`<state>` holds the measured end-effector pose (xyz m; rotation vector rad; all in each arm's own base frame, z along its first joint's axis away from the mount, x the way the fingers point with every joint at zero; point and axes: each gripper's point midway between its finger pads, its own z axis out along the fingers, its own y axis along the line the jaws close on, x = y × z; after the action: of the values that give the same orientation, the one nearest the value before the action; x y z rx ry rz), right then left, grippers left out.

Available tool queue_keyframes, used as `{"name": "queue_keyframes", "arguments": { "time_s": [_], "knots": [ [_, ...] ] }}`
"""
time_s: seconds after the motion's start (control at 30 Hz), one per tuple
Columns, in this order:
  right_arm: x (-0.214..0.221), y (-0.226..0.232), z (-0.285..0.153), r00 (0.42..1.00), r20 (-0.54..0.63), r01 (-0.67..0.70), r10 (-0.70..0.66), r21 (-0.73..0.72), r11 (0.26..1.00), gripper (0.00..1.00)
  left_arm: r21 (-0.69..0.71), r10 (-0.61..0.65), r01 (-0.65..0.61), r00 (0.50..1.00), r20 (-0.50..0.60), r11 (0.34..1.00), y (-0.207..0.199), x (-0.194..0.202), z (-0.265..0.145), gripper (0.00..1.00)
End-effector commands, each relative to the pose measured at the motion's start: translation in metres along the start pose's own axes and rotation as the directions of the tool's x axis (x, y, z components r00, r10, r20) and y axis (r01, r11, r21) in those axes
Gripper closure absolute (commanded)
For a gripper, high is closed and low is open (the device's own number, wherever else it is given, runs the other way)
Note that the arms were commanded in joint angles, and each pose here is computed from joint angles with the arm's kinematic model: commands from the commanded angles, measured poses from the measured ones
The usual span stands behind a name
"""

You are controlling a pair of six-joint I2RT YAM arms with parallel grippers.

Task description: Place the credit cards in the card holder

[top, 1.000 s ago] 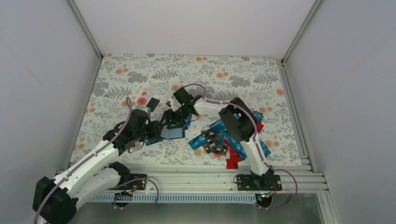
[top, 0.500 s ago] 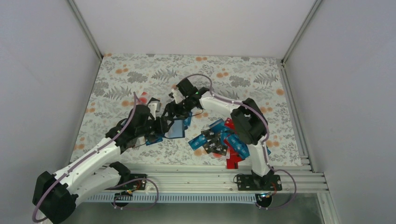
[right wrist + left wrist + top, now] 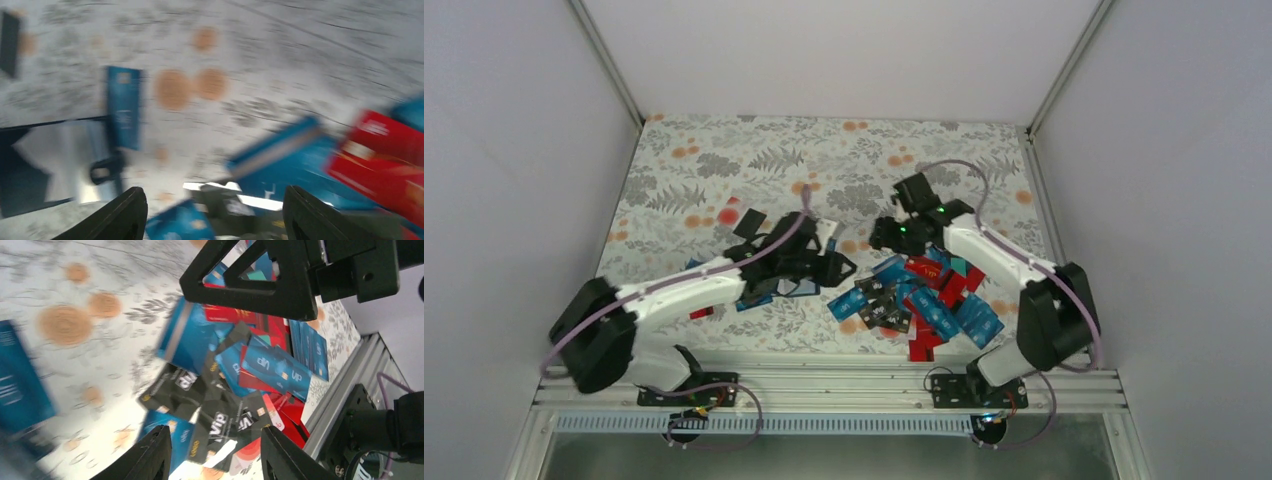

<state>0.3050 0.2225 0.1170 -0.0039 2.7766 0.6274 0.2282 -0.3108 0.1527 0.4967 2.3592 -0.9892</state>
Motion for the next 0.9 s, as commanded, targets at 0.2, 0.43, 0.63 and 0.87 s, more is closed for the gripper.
{"name": "queue_keyframes", "arguments": {
  "time_s": [0.2, 0.43, 0.63, 0.87],
  "knots": [
    [0.046, -0.146, -0.041, 0.924, 0.185, -0.379, 0.335, 0.317, 0.869, 0.29, 0.215, 0.177, -0.134, 0.966, -0.190, 0.967, -0.089, 0.022, 0.098, 0.60],
    [0.083, -0.186, -0.039, 0.841, 0.209, -0.541, 0.499, 0.345, 0.767, 0.27, 0.293, 0.243, -0.139, 0.902, -0.356, 0.946, -0.113, 0.067, 0.149, 0.62],
    [0.108, -0.190, -0.025, 0.817, 0.153, -0.574, 0.556, 0.315, 0.756, 0.27, 0.302, 0.274, -0.143, 0.850, -0.450, 0.942, -0.112, 0.096, 0.175, 0.63],
    [0.129, -0.172, 0.003, 0.824, -0.011, -0.551, 0.566, 0.217, 0.806, 0.29, 0.196, 0.225, -0.147, 0.848, -0.480, 0.970, -0.082, 0.103, 0.199, 0.64]
  ]
}}
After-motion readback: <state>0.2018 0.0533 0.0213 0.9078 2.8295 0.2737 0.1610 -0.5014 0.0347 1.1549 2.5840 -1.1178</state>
